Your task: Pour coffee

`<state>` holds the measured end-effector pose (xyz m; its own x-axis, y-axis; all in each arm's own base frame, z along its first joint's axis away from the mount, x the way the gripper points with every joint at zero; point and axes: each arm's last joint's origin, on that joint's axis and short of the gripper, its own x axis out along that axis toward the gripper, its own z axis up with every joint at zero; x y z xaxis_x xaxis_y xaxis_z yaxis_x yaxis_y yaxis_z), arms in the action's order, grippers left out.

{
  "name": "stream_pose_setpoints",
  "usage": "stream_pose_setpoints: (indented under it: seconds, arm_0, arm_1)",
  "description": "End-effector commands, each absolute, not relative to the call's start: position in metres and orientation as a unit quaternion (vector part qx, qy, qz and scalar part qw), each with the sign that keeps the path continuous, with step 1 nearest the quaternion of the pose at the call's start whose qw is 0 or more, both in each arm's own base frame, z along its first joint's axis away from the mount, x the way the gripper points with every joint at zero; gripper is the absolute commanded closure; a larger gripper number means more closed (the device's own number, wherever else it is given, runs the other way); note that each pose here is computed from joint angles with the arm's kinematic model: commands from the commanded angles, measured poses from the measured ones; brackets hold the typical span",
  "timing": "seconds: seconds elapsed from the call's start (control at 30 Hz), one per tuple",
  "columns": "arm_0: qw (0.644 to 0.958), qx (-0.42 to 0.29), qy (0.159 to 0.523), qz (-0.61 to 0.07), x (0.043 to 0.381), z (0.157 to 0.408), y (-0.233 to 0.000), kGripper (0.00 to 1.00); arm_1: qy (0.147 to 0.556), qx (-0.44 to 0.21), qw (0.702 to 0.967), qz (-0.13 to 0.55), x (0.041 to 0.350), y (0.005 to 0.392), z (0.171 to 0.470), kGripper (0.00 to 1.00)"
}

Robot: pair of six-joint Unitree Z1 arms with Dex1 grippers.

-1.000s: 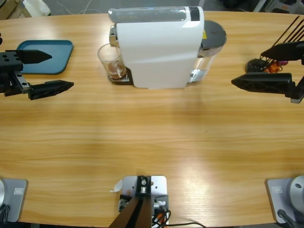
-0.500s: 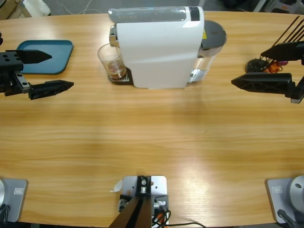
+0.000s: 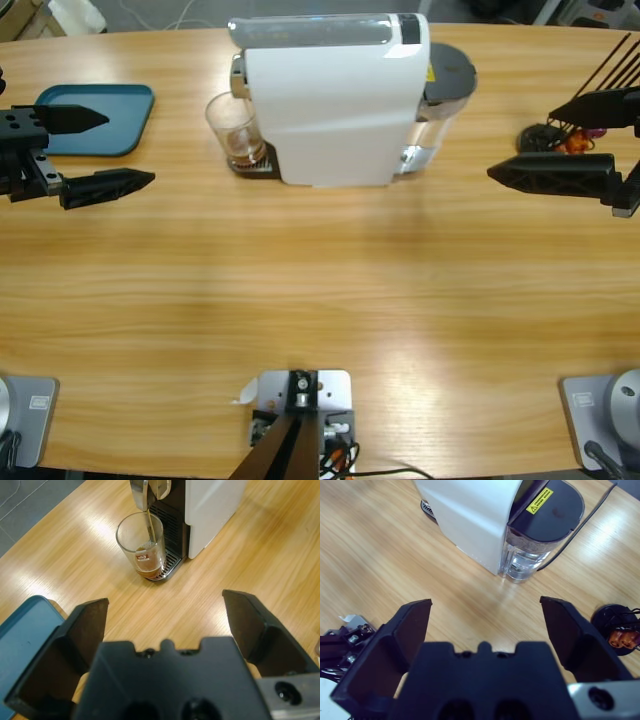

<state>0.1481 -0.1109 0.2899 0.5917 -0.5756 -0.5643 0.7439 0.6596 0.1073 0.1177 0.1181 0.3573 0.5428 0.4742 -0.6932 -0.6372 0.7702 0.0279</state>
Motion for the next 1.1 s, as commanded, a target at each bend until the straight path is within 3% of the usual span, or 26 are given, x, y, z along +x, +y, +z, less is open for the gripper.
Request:
stream_pose_setpoints:
  seconds: [0.03,0.37,0.7,1.1]
  arm_0:
    - [0.863,0.171,0.282,-0.382,0.147,0.274,-0.11,0.0]
    - [0.82,0.243,0.307,-0.418,0.199,0.251,-0.137,0.0]
    - [0.809,0.235,0.296,-0.45,0.244,0.251,-0.147,0.0]
    - [0.802,0.24,0.293,-0.462,0.28,0.245,-0.167,0.0]
  arm_1:
    - [0.367,-0.12,0.863,0.327,0.109,0.112,0.349,0.032]
    - [0.389,-0.129,0.852,0.326,0.105,0.109,0.336,0.027]
    - [0.417,-0.142,0.838,0.323,0.134,0.141,0.314,0.023]
    - [0.418,-0.148,0.836,0.324,0.148,0.155,0.31,0.018]
